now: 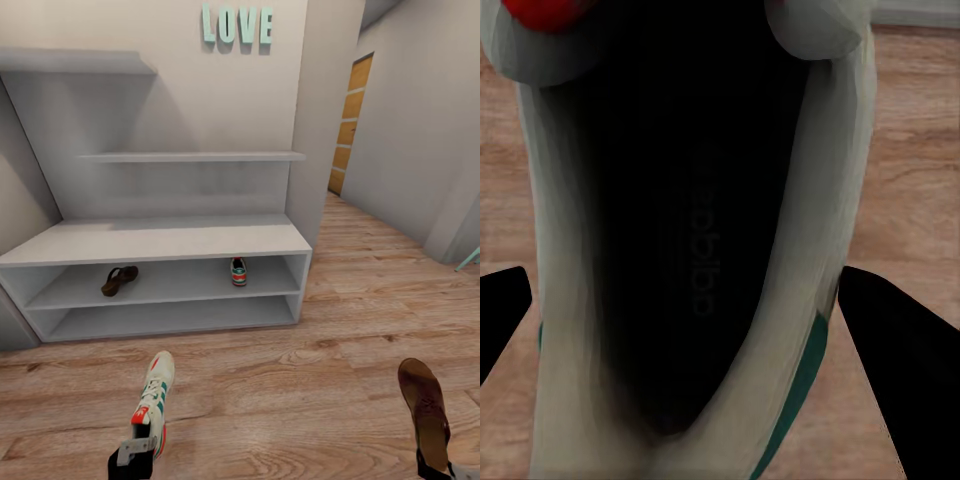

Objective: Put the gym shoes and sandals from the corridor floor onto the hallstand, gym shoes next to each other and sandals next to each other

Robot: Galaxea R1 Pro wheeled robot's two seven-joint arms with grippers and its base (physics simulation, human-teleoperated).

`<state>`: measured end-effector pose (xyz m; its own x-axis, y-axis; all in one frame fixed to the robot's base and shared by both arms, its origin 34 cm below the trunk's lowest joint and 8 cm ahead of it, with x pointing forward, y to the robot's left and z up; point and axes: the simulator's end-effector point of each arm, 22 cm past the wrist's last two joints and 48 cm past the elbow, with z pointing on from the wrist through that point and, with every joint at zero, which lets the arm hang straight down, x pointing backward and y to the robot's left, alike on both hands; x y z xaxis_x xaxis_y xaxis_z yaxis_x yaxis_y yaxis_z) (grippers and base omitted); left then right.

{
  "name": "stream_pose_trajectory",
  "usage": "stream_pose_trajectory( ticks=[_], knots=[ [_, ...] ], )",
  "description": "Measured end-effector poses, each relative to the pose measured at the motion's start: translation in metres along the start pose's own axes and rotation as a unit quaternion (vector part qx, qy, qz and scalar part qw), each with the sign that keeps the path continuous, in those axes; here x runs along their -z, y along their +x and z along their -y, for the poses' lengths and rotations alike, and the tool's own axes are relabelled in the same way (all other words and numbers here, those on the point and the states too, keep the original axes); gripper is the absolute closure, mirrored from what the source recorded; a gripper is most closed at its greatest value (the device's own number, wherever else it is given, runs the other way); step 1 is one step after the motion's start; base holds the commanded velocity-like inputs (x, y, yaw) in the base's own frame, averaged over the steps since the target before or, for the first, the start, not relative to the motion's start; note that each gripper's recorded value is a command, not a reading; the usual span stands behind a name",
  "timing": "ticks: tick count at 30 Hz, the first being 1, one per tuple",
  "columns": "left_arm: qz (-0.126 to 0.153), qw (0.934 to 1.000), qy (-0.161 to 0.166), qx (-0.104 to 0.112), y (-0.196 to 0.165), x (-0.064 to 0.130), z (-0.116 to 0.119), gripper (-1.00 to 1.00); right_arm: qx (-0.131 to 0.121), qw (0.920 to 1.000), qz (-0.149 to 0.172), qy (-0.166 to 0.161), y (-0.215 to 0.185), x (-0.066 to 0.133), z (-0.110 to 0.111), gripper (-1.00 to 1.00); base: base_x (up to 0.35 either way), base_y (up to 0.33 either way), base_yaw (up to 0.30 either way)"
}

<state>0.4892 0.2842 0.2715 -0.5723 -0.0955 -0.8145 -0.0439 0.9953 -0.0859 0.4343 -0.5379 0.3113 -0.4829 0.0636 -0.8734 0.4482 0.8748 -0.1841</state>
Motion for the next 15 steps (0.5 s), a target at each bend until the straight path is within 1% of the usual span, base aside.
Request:
stream_pose_trajectory(
  ticks=[1, 3, 4, 6, 7, 9, 10, 11, 14, 15],
  knots=[
    [-0.001, 1.0, -0.001, 0.0, -0.002, -0.002, 0.0, 1.0, 0.0, 1.0, 0.001, 0.009, -0.002, -0.001, 0.011, 1.0, 0.0, 0.0, 0.0],
    [-0.011, 0.9999, 0.001, 0.006, -0.013, -0.013, 0.003, 1.0, -0.01, 0.9989, 0.002, 0.046, -0.009, -0.005, 0.052, 1.0, 0.0, 0.0, 0.0],
    [-0.015, 0.9999, 0.002, 0.007, -0.016, -0.016, 0.004, 1.0, -0.008, 0.9987, 0.0, 0.05, -0.01, -0.006, 0.058, 1.0, 0.0, 0.0, 0.0],
    [-0.027, 0.9995, 0.015, 0.005, -0.031, -0.03, 0.014, 1.0, -0.016, 0.997, -0.011, 0.075, -0.01, -0.007, 0.087, 1.0, 0.0, 0.0, 0.0],
    [-0.031, 0.9993, 0.019, 0.003, -0.036, -0.034, 0.017, 1.0, -0.015, 0.9968, -0.015, 0.077, -0.01, -0.007, 0.091, 1.0, 0.0, 0.0, 0.0],
    [-0.042, 0.9982, 0.039, -0.015, -0.055, -0.048, 0.034, 1.0, -0.021, 0.9953, -0.025, 0.091, -0.012, -0.009, 0.106, 1.0, 0.0, 0.0, 0.0],
    [-0.047, 0.9973, 0.05, -0.028, -0.067, -0.055, 0.044, 1.0, -0.022, 0.9949, -0.028, 0.094, -0.013, -0.01, 0.109, 1.0, 0.0, 0.0, 0.0],
    [-0.05, 0.9955, 0.066, -0.047, -0.087, -0.066, 0.06, 1.0, -0.024, 0.9944, -0.033, 0.097, -0.014, -0.01, 0.112, 1.0, 0.0, 0.0, 0.0],
    [-0.035, 0.995, 0.073, -0.059, -0.129, -0.081, 0.07, 1.0, -0.025, 0.9943, -0.036, 0.097, -0.014, -0.011, 0.112, 1.0, 0.0, 0.0, 0.0],
    [-0.037, 0.9949, 0.072, -0.061, -0.15, -0.088, 0.07, 1.0, -0.026, 0.9943, -0.037, 0.097, -0.013, -0.011, 0.111, 1.0, 0.0, 0.0, 0.0]
  ],
)
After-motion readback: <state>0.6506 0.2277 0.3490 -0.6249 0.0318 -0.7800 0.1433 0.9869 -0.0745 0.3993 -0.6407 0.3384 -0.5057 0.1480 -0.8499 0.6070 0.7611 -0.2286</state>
